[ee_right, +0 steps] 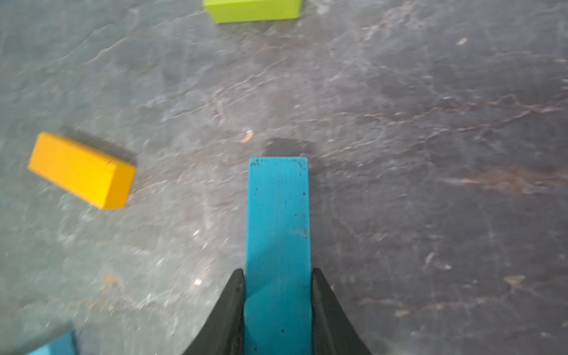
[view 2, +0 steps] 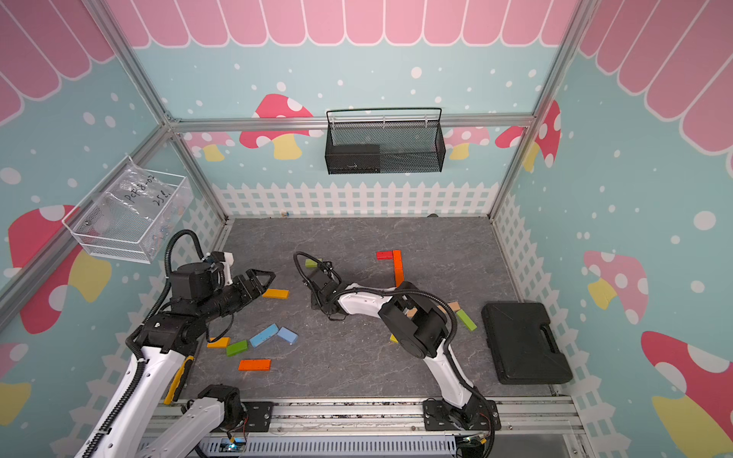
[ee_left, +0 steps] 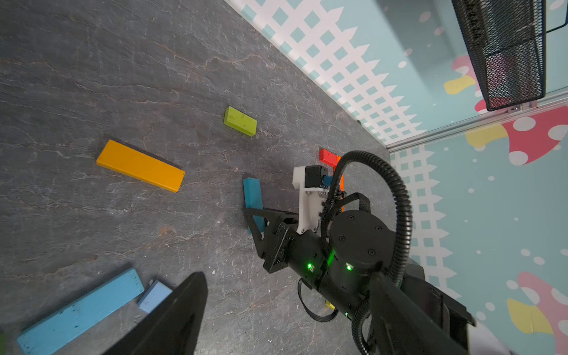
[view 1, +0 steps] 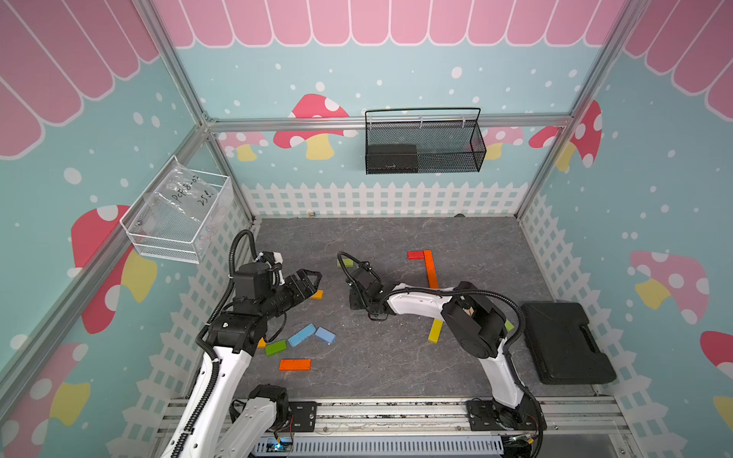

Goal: Assemble a giraffe with building blocks
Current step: Assemble the building block at the center of the board.

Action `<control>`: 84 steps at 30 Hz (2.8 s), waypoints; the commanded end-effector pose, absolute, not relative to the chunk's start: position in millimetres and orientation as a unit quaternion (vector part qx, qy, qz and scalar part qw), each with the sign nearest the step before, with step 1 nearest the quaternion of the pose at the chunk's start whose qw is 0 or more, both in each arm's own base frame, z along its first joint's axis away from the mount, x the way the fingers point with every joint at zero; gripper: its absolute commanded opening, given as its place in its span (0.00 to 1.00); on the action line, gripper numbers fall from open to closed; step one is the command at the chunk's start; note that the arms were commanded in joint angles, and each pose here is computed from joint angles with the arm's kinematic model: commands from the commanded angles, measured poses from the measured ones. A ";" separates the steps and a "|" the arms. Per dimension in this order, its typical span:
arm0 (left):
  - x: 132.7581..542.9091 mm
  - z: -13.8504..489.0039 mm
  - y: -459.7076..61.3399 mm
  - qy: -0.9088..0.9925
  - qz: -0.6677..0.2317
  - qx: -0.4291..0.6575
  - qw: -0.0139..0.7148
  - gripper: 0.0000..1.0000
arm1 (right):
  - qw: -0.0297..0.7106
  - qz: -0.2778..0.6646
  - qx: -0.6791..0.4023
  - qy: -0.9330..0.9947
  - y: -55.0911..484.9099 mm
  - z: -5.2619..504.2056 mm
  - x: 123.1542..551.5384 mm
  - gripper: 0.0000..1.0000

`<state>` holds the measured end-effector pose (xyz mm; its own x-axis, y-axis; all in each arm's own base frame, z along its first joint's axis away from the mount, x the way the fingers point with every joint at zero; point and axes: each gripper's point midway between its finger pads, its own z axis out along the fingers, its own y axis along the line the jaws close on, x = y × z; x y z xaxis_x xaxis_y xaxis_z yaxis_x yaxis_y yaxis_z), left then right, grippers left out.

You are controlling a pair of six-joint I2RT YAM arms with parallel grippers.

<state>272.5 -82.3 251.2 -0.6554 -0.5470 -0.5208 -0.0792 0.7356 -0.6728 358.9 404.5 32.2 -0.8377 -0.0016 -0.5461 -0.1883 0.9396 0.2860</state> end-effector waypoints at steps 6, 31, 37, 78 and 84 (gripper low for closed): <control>273.6 247.6 -83.8 0.854 -0.309 -0.176 0.379 0.85 | 0.299 0.153 0.012 0.942 397.1 19.9 407.2 0.31; 270.4 246.0 -81.1 0.860 -0.293 -0.171 0.382 0.85 | 0.288 0.149 0.006 0.946 409.4 14.9 433.8 0.55; 271.1 241.9 -82.2 0.862 -0.292 -0.171 0.378 0.86 | 0.288 0.149 -0.013 0.946 406.3 23.4 431.4 0.59; 277.1 234.1 -85.7 0.870 -0.289 -0.170 0.362 0.86 | 0.323 0.157 -0.066 0.931 412.4 99.7 459.1 0.70; 278.7 234.5 -80.2 0.875 -0.270 -0.175 0.360 0.86 | 0.364 0.162 -0.071 0.914 389.3 161.8 458.2 0.70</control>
